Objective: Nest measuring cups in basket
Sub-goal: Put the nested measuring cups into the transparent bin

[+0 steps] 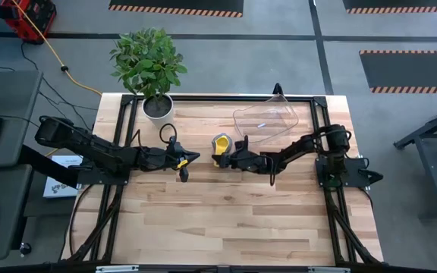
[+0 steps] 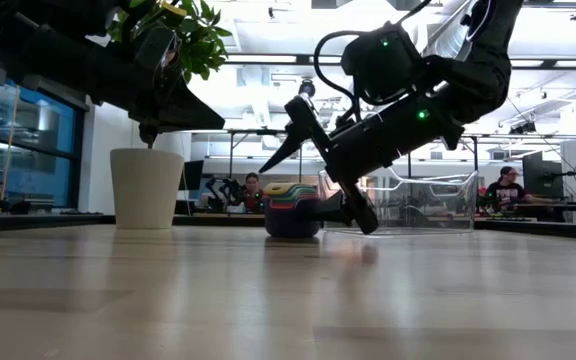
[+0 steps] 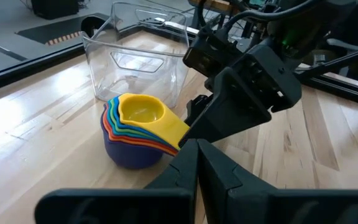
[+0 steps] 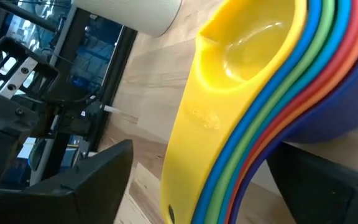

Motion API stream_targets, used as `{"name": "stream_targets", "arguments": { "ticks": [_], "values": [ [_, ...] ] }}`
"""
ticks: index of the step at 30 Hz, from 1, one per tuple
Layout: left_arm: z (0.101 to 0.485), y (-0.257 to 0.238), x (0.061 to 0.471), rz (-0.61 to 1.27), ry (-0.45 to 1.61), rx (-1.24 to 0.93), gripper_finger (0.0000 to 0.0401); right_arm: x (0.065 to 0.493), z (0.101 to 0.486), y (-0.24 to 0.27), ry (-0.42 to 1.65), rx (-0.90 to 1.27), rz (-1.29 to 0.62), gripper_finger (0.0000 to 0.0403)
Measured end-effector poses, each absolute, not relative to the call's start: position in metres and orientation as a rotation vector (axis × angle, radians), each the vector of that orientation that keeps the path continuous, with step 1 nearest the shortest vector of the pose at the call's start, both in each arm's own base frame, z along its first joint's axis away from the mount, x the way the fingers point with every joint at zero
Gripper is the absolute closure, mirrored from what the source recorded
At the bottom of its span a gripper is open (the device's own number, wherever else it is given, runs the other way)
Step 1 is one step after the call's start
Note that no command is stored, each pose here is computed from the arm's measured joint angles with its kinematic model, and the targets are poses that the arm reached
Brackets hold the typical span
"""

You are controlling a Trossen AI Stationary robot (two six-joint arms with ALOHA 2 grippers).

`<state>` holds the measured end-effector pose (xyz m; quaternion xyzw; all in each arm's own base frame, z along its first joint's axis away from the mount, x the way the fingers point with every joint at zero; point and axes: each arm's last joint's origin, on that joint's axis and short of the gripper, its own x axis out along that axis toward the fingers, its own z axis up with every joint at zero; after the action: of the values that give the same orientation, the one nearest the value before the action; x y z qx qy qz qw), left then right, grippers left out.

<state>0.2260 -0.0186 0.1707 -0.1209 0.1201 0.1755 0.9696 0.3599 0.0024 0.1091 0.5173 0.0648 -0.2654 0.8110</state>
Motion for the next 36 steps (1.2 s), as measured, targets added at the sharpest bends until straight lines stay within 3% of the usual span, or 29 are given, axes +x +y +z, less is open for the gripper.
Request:
{"name": "stream_targets", "arguments": {
  "ticks": [13, 27, 36],
  "values": [
    [0.1706, -0.0186, 0.2260, 0.357, 0.240, -0.261, 0.0401, 0.3597, 0.1082, -0.0064, 0.160, 1.060, -0.570, 0.0145],
    [0.1703, -0.0186, 0.2259, 0.357, 0.244, -0.259, 0.0401, 0.3596, 0.1073, -0.0056, 0.215, 0.985, -0.525, 0.0349],
    [0.1688, -0.0185, 0.2254, 0.360, 0.259, -0.255, 0.0401, 0.3623, 0.1130, -0.0039, 0.218, 0.941, -0.422, 0.0350]
  ]
}}
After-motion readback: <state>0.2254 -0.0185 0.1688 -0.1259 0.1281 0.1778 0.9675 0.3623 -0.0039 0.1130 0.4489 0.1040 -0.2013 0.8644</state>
